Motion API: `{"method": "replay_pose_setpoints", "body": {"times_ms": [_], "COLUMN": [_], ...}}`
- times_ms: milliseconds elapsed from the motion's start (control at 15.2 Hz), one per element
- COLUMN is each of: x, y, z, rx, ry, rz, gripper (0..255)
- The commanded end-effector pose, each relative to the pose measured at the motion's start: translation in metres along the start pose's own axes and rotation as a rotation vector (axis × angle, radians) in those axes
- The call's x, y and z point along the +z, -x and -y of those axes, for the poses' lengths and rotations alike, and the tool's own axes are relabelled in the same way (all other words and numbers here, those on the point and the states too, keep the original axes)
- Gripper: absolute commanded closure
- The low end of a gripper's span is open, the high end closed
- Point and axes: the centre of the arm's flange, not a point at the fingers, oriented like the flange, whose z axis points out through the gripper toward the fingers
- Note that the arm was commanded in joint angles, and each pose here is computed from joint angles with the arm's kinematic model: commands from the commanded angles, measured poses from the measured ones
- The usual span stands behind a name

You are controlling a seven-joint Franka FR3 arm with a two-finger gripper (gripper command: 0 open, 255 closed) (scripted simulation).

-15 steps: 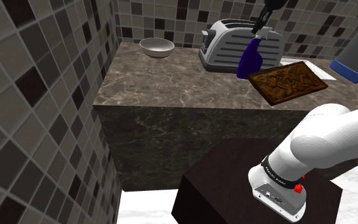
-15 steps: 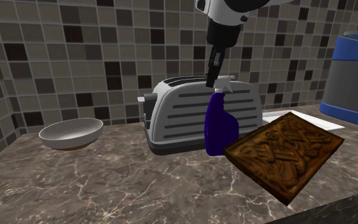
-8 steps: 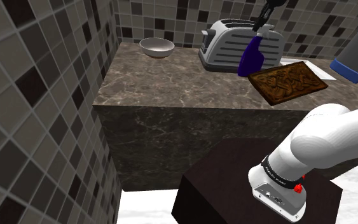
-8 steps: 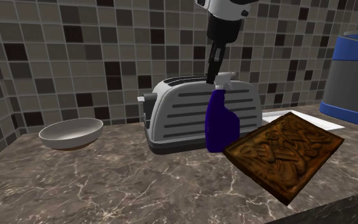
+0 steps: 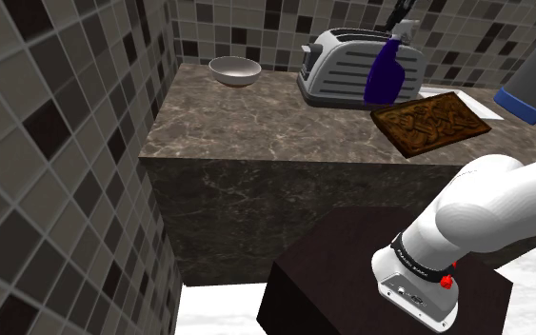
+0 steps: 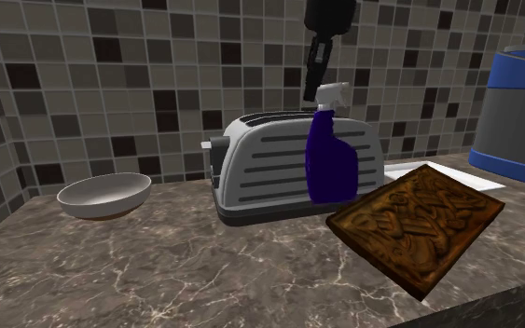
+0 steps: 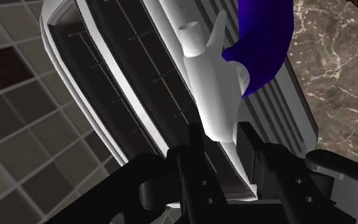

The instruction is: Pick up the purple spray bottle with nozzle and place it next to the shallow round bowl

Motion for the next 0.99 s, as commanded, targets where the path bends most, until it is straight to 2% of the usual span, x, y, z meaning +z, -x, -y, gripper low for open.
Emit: {"method": "replay_pose_setpoints", "body": {"times_ms": [0, 924], "x": [-0.010, -0.075], "y": [-0.002, -0.015], "z": [-0.004, -0.035], "rx": [0.000, 0.000], "ry": [0.000, 0.000], "rz": [0.000, 0.000], "gripper": [255, 255]}}
